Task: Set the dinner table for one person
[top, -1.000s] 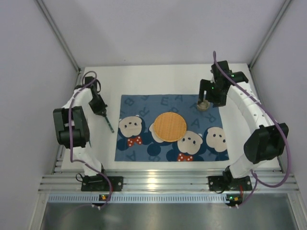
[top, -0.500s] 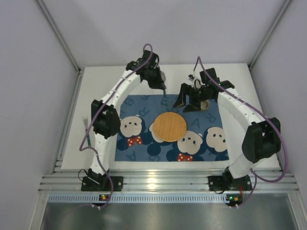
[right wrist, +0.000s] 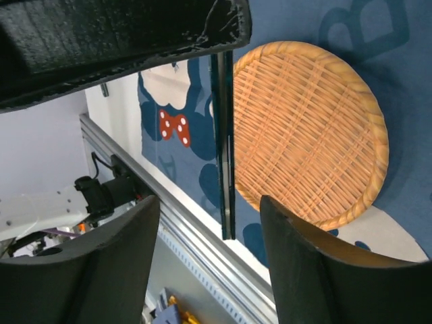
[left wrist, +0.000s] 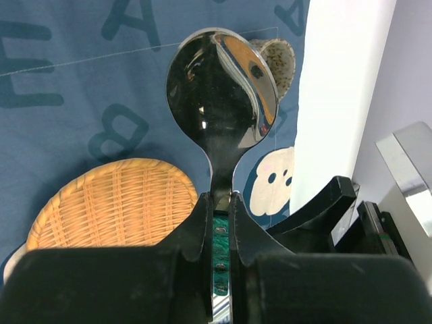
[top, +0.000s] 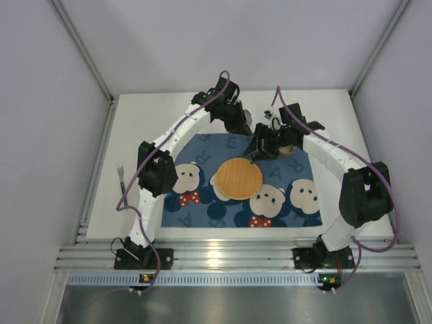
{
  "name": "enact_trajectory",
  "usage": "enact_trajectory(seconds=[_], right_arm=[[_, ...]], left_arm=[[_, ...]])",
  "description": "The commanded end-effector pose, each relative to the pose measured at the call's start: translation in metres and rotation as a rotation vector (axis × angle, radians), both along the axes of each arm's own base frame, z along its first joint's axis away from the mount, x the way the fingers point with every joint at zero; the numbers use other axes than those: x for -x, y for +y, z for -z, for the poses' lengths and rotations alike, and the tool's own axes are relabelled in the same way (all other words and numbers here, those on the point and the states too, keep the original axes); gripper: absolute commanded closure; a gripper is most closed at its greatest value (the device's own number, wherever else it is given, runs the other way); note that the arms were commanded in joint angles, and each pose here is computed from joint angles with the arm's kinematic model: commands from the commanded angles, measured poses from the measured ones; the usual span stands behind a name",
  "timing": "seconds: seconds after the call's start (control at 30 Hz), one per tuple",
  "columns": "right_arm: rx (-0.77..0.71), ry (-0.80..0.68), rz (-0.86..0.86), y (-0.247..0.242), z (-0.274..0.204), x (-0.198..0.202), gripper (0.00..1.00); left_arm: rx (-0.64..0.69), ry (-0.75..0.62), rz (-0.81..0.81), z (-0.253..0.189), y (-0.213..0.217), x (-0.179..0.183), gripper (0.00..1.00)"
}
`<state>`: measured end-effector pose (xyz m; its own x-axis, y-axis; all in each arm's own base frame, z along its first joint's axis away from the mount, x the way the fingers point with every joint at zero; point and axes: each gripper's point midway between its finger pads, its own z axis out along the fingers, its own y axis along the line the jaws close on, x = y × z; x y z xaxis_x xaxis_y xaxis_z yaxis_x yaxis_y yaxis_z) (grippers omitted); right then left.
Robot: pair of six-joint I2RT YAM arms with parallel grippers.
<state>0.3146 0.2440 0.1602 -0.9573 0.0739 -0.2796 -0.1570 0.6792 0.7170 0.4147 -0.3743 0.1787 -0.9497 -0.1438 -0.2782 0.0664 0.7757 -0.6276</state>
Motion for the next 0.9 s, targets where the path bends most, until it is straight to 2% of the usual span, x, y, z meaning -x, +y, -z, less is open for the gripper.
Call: enact_trajectory(seconds=[0.0, 0.03, 0.13, 0.17, 0.2, 0.27, 0.33, 0.37, 0.57, 0.6, 0.63, 0.7, 0.77, 0.8, 0.87], right_arm=[[-0.004, -0.078, -0.001, 0.005, -0.007, -0.008, 0.44], [-0.004, -0.079, -0.006, 0.005, -0.006, -0.008, 0.56], [0.009, -0.083, -0.009, 0.004, -0.001, -0.009, 0.79], [0.013, -0.090, -0.006, 0.003, -0.002, -0.010, 0.95], [0.017, -0.098, -0.002, 0.003, -0.003, -0.011, 1.00], [0.024, -0.115, 0.008, 0.001, -0.007, -0.012, 1.00], [0.031, -0.122, 0.022, -0.003, -0.009, -0.014, 1.00], [0.036, -0.126, 0.036, -0.008, -0.011, -0.014, 1.00], [0.093, -0.093, 0.111, -0.051, 0.010, -0.005, 1.00], [0.109, -0.078, 0.115, -0.058, 0.015, 0.002, 1.00], [0.117, -0.080, 0.117, -0.063, 0.017, 0.004, 1.00], [0.130, -0.056, 0.125, -0.075, 0.023, 0.014, 1.00], [0.145, -0.033, 0.112, -0.082, 0.029, 0.026, 1.00], [0.153, -0.023, 0.103, -0.084, 0.032, 0.030, 1.00], [0.170, 0.016, 0.068, -0.087, 0.042, 0.045, 1.00]], left_arm=[[0.104, -0.086, 0.008, -0.059, -0.003, 0.009, 1.00], [0.117, -0.093, 0.009, -0.063, -0.004, 0.010, 1.00], [0.144, -0.105, 0.018, -0.065, -0.007, 0.010, 1.00], [0.157, -0.119, 0.015, -0.071, -0.007, 0.011, 1.00], [0.155, -0.114, 0.014, -0.067, -0.006, 0.011, 1.00], [0.155, -0.111, 0.012, -0.065, -0.005, 0.013, 1.00], [0.147, -0.109, 0.016, -0.061, -0.004, 0.013, 0.94], [0.143, -0.101, 0.021, -0.059, -0.004, 0.016, 0.82], [0.116, -0.125, 0.039, -0.061, 0.004, 0.019, 0.46], [0.107, -0.123, 0.036, -0.060, 0.008, 0.019, 0.28], [0.091, -0.119, 0.030, -0.058, 0.012, 0.019, 0.22], [0.036, -0.132, 0.003, -0.055, 0.030, 0.015, 0.16], [-0.053, -0.151, -0.056, -0.053, 0.059, 0.013, 0.15], [-0.098, -0.130, -0.097, -0.040, 0.083, 0.009, 0.14], [-0.165, -0.164, -0.160, -0.041, 0.118, 0.006, 0.11]])
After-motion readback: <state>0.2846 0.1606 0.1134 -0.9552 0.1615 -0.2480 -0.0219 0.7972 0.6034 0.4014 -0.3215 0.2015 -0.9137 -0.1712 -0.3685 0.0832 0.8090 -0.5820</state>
